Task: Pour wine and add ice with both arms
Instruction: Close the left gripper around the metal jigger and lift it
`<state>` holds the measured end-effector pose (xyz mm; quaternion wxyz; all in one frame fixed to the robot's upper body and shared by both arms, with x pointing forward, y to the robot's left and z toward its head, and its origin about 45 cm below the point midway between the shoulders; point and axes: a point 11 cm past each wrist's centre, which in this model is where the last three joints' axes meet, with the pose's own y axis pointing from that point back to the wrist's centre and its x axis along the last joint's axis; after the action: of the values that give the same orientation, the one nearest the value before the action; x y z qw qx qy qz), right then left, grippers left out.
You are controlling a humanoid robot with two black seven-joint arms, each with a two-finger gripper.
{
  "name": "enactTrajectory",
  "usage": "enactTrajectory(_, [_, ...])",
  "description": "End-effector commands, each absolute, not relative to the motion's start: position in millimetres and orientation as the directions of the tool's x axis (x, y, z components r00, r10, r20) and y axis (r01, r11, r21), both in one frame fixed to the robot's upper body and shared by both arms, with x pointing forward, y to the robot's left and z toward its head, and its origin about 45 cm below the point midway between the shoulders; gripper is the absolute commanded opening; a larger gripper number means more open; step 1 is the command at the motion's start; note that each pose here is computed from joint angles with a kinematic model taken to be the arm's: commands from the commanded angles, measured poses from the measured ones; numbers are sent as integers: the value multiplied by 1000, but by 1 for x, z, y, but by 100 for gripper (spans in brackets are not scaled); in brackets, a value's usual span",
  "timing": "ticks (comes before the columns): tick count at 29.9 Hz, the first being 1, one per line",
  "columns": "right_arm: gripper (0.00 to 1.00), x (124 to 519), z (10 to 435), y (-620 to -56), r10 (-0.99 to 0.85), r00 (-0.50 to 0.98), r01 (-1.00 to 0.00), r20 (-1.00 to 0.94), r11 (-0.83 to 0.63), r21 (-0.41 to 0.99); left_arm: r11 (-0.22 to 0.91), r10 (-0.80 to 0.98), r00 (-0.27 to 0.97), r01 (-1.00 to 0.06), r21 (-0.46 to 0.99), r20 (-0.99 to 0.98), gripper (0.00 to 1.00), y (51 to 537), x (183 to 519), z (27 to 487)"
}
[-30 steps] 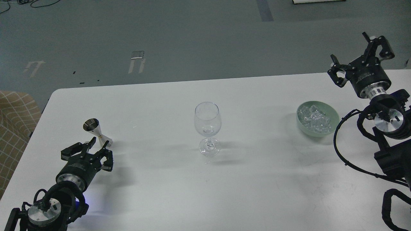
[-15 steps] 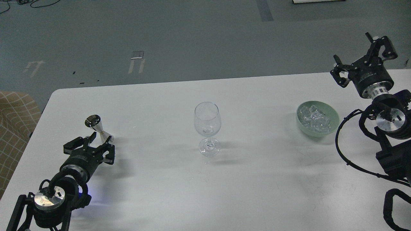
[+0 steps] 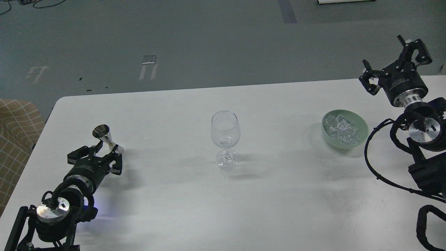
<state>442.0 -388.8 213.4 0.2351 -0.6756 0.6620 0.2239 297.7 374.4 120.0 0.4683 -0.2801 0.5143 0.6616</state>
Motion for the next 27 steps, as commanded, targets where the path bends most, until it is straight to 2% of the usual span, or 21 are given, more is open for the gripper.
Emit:
enactTrajectory(1, [100, 442, 213, -390, -790, 22, -1000, -613, -11, -20, -40, 337, -413, -904, 426, -846, 44, 379, 303, 117])
enactTrajectory(5, [100, 442, 213, -391, -790, 20, -1000, -612, -10, -19, -57, 349, -421, -901, 429, -837, 43, 391, 308, 119])
enactTrajectory(27, [100, 440, 211, -393, -792, 13, -1000, -611, -6, -14, -46, 344, -409, -906, 420, -845, 39, 386, 324, 122])
